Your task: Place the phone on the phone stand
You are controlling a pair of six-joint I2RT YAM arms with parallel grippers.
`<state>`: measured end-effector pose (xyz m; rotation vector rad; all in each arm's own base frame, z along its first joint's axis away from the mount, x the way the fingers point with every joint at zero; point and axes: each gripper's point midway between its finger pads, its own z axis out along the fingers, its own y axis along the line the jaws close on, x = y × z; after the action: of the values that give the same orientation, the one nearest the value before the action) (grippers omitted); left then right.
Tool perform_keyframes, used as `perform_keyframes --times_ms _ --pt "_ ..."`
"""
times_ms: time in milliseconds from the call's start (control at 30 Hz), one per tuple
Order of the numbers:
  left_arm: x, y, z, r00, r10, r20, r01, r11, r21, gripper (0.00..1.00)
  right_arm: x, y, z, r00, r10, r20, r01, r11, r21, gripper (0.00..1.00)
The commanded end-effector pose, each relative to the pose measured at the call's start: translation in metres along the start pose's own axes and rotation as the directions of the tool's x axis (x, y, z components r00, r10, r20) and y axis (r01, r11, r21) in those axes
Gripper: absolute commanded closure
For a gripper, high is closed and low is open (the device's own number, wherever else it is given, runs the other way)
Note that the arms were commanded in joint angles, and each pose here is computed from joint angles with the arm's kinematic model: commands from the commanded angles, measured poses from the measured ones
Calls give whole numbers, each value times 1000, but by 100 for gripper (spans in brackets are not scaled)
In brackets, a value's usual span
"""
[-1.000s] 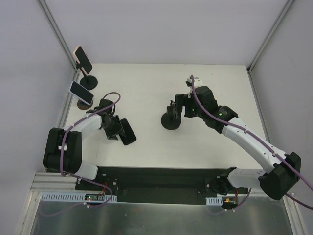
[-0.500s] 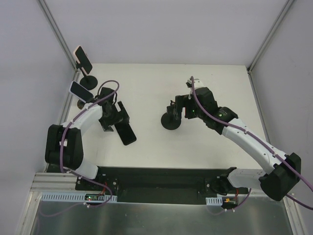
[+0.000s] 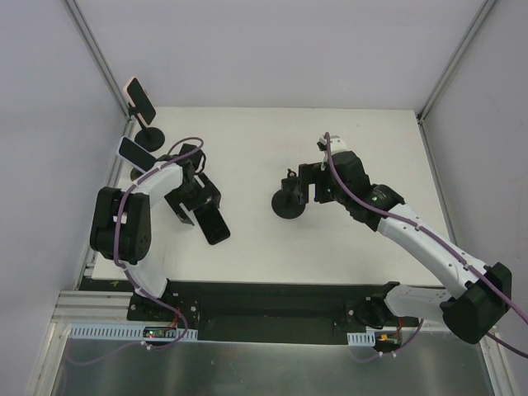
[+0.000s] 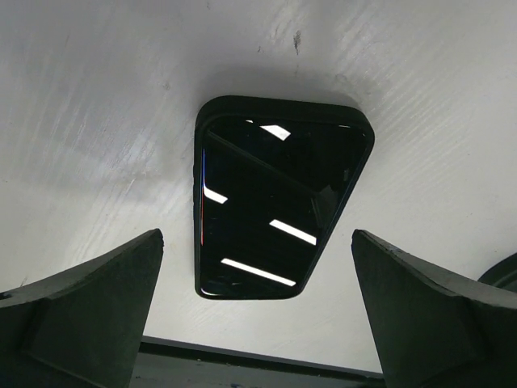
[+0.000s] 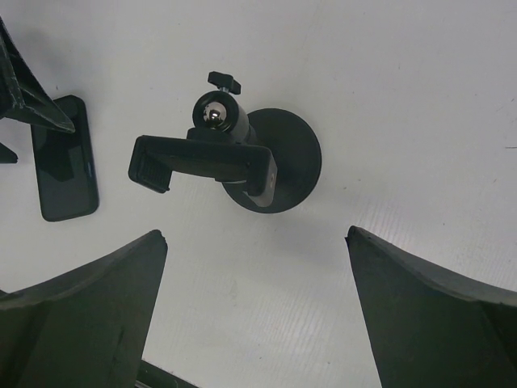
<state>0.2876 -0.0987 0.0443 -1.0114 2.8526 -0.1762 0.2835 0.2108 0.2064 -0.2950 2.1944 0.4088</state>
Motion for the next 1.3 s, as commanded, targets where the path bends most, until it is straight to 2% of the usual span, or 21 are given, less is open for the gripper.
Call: perform_keyframes --times_ms 0,500,667,800,833,867,933,967,1000,1100,1167,1267 --pt "5 4 5 1000 -21 -17 20 998 -65 1 -18 3 -6 997 20 70 -19 1000 -14 4" --pt "0 7 28 1000 17 21 -13 985 -173 1 -15 0 -9 997 27 75 -26 1000 -10 4" --pt "3 15 37 999 -10 33 17 975 -221 1 -14 -1 -9 997 29 76 -29 1000 -7 4" --pt "4 18 44 999 -15 29 21 972 -234 10 -13 -1 -10 997 30 73 -29 1000 -6 4" --pt "3 18 45 999 -18 30 25 972 -232 14 -14 -1 -11 997 31 76 -31 1000 -6 4" --pt "5 19 46 999 -17 30 23 972 -232 24 -13 -2 -11 997 32 72 -31 999 -5 4" --pt "3 17 47 999 -17 40 25 976 -217 35 -14 -2 -13 996 31 78 -31 1000 -2 4" --pt "5 19 48 999 -14 36 22 976 -215 49 -13 -3 -13 997 31 74 -31 1000 1 4" --pt "3 16 48 999 -8 44 16 981 -193 56 -14 -4 -14 997 29 77 -29 1000 2 4" --pt "3 7 47 998 39 42 -33 992 -124 70 -14 -5 -17 997 22 78 -23 1000 4 4" --pt "3 8 41 996 68 58 -61 993 -104 99 -14 -4 -18 997 15 73 -15 1000 3 4" --pt "-2 2 25 987 123 99 -118 992 -47 100 -14 -4 -20 998 1 69 0 1000 -7 4"
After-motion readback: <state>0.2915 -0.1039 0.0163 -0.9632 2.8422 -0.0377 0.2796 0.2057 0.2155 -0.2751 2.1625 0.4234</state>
